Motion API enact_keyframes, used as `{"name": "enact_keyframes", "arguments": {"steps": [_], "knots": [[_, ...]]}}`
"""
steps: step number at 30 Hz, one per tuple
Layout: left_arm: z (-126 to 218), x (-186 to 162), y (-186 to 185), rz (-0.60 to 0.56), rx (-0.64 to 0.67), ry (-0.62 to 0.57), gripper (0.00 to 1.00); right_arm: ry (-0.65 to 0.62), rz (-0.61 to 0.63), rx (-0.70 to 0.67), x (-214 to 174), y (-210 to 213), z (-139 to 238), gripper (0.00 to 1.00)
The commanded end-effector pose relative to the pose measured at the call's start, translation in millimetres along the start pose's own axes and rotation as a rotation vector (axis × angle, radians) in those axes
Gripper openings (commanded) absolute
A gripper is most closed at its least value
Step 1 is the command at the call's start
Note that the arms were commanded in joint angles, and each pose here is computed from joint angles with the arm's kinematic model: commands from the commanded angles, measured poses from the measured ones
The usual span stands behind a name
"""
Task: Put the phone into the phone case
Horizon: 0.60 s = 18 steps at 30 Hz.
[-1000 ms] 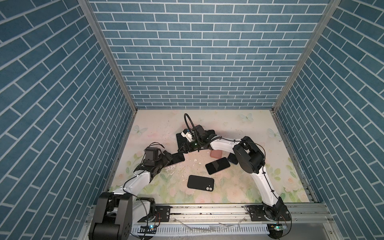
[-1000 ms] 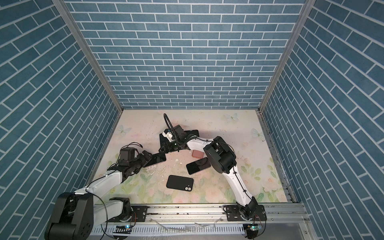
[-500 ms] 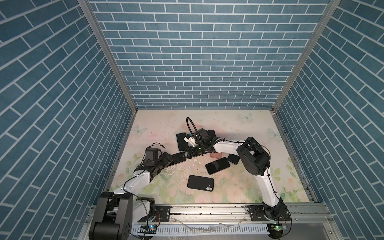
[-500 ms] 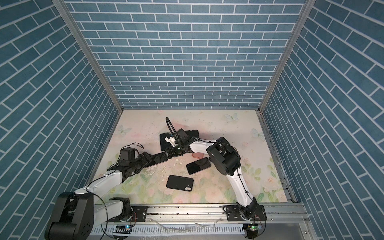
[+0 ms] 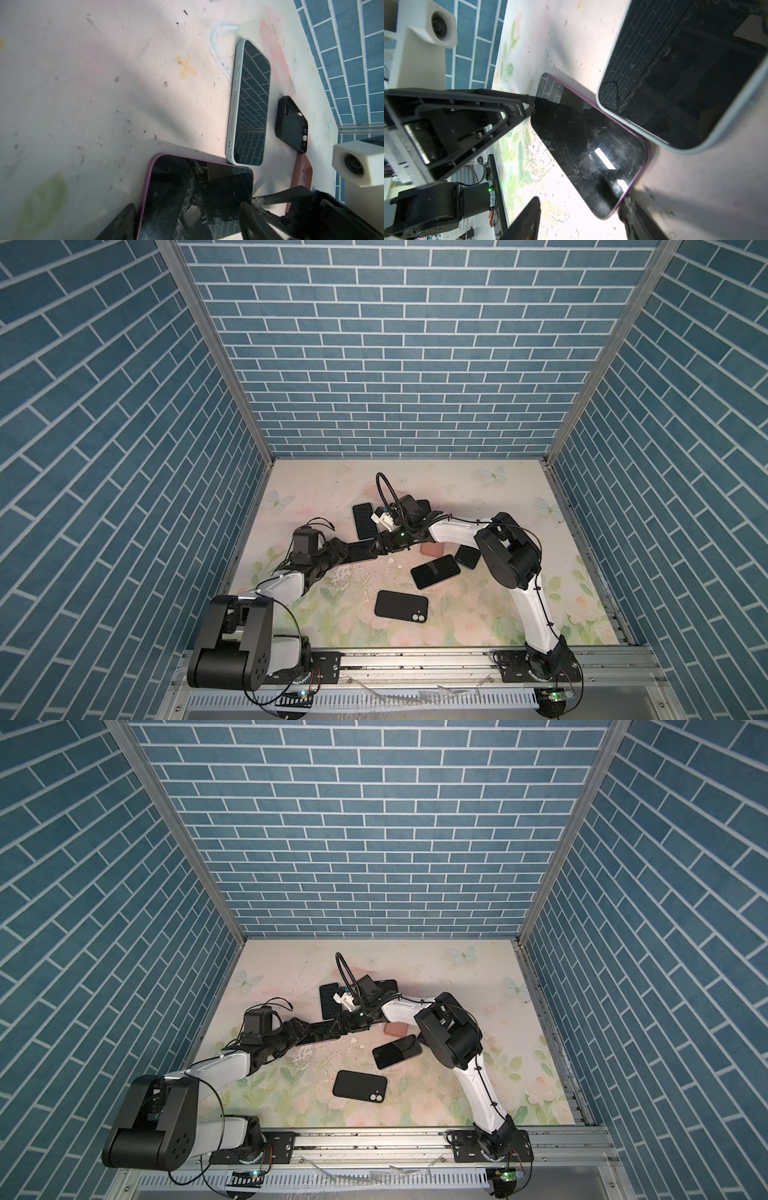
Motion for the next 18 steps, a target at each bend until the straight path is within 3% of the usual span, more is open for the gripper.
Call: {"name": "enact_keyframes", "arguments": {"steps": [1,7,18], "knots": [[-9,-32,2,0.021,-0.033,0.139,0.76,0.005,0.020,0.159,-3,24,2,0.63],[-11,-33,-6,0.005,-0.057,0.134,0.74,-0.103,0.018,0.335,14,47,33,0.62],[5,-11,-44,-0.046,-0.219,0.047,0.70,-0.088,-0.007,0.229,6,28,31,0.61]]}}
Point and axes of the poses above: each gripper's point midway between its finger pads, its own z axis back along the fingers, its own y axis along the line the jaws close on, x = y × z, the point moved 2 cm from there along z, back along the fingers, and after that the axes turned 7 degrees about -z, right-handed, at the moved point
